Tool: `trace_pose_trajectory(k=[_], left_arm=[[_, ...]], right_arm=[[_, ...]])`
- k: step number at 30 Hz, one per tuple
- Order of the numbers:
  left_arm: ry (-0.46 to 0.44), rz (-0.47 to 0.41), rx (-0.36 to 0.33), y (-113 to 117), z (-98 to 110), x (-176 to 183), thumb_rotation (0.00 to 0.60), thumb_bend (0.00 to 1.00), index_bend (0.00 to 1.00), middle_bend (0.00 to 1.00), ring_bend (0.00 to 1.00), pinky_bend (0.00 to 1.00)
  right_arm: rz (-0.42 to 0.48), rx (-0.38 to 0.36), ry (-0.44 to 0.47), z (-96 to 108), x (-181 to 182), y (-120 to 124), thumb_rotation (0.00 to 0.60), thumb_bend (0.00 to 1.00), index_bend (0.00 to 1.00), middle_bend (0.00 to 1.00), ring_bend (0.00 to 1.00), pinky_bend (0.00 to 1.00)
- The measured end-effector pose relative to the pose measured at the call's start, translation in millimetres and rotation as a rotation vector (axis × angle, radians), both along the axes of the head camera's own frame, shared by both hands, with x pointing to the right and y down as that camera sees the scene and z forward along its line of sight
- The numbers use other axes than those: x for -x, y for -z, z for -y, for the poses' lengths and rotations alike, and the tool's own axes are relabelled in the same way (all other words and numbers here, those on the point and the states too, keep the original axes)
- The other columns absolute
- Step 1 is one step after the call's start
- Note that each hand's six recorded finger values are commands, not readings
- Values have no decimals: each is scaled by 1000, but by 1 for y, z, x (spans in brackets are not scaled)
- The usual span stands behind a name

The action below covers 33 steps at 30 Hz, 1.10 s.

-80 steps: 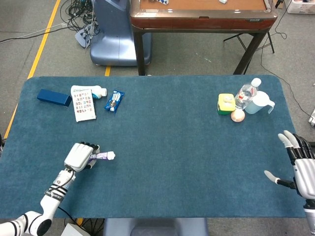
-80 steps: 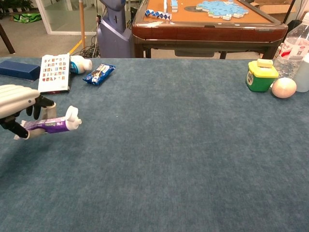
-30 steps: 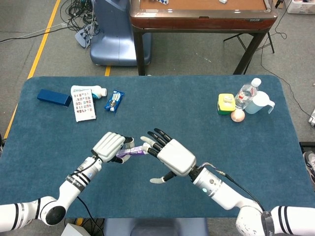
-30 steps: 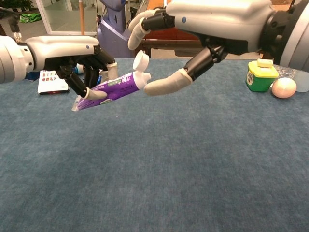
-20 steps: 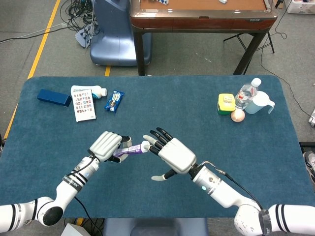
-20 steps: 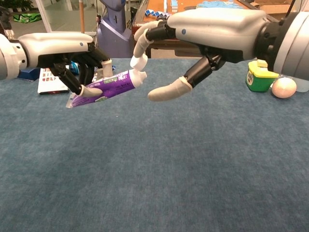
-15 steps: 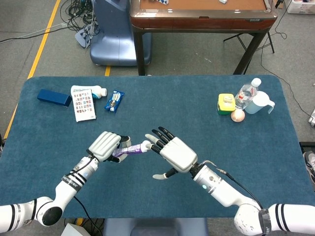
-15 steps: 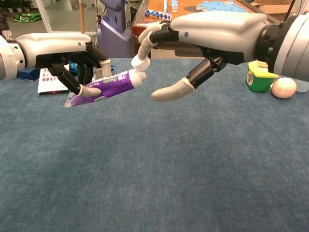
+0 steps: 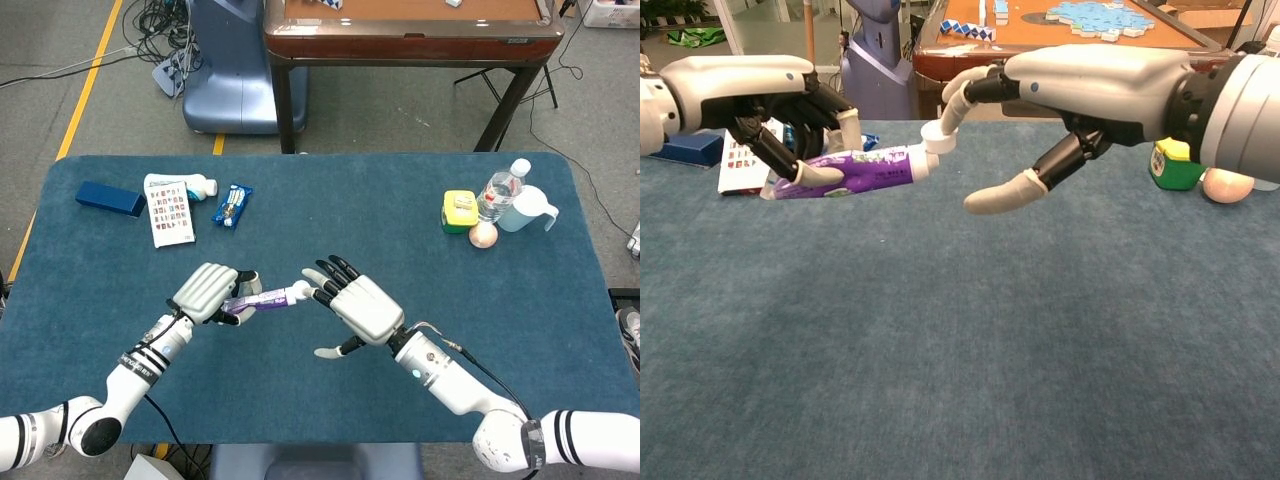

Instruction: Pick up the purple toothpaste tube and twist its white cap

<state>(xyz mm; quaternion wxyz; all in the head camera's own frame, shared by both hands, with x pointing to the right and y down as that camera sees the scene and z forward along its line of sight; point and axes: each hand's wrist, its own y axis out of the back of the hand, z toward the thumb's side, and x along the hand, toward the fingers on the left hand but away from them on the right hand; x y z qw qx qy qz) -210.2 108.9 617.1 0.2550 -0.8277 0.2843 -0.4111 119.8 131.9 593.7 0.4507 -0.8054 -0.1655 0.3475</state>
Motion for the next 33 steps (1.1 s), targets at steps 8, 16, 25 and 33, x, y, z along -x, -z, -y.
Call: trace_pose_trajectory(k=[8,16,25,33], left_arm=[[17,-22,3,0,1,3,600,473,653,801,556,465],[39,-58,13,4,3,2,600,474,653,801,557,466],[76,-103,41,7,3,4,600,474,653,801,557,467],[128,-168,61,8,0,10,600,474,653,802,557,469]], right_arm=[[-4,14,-23,2,-6,-6,232,194,223,89,0,0],[11,29,-35,2,-3,-11,231,195,223,89,0,0],[36,40,-54,1,-4,-13,231,195,223,88,0,0],[102,74,-100,3,-8,-7,231,195,223,87,0,0]])
